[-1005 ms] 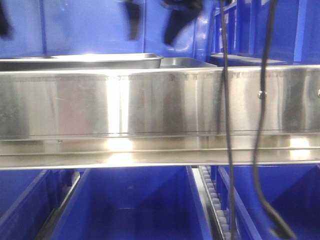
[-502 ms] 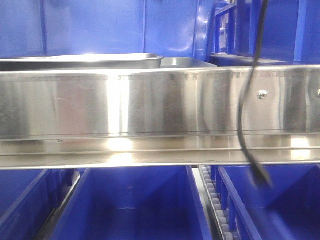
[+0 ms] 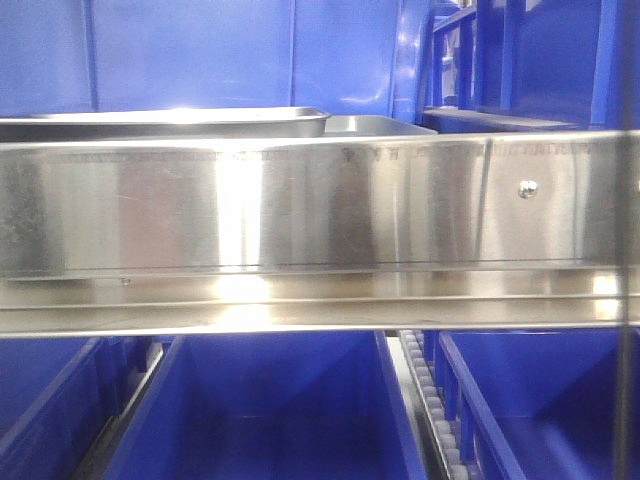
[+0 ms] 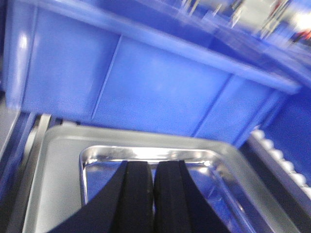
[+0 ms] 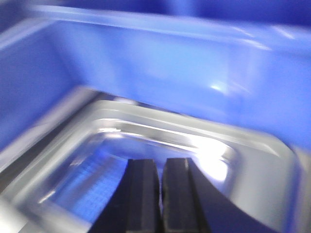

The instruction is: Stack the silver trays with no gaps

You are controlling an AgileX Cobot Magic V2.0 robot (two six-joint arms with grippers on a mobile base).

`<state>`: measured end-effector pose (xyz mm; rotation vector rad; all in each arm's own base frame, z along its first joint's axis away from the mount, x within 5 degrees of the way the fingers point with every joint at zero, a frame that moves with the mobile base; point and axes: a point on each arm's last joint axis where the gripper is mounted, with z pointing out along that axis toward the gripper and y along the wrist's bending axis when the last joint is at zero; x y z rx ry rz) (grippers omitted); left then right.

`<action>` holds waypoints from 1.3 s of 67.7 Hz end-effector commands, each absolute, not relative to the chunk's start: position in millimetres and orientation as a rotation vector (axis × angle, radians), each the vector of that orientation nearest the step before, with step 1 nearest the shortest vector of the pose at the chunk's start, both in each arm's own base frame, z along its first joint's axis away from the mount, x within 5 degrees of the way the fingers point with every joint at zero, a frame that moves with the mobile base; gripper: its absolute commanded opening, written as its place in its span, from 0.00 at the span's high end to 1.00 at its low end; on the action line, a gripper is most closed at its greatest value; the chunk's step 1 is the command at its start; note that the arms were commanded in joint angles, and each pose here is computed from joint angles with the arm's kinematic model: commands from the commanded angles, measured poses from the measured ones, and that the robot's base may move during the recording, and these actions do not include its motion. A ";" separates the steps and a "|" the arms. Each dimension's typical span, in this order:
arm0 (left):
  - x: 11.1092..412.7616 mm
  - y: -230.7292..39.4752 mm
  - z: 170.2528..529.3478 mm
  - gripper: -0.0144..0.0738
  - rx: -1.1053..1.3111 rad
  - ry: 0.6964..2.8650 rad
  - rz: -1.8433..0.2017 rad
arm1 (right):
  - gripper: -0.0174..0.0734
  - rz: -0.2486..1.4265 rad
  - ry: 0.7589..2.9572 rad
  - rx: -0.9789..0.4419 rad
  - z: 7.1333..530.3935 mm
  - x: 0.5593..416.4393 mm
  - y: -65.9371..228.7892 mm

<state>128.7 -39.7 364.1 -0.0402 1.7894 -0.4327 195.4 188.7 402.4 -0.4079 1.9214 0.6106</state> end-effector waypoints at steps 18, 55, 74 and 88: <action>67.8 -18.9 353.6 0.83 0.155 1.579 -0.298 | 0.82 0.694 1.612 -0.565 368.3 132.8 139.5; 36.6 -8.2 339.6 0.83 0.220 1.453 -0.231 | 0.82 0.711 1.543 -0.534 352.1 94.5 97.5; 36.6 -8.1 339.6 0.83 0.222 1.452 -0.227 | 0.82 0.711 1.543 -0.534 352.1 94.5 97.5; 36.6 -8.1 339.6 0.83 0.222 1.452 -0.227 | 0.82 0.711 1.543 -0.534 352.1 94.5 97.5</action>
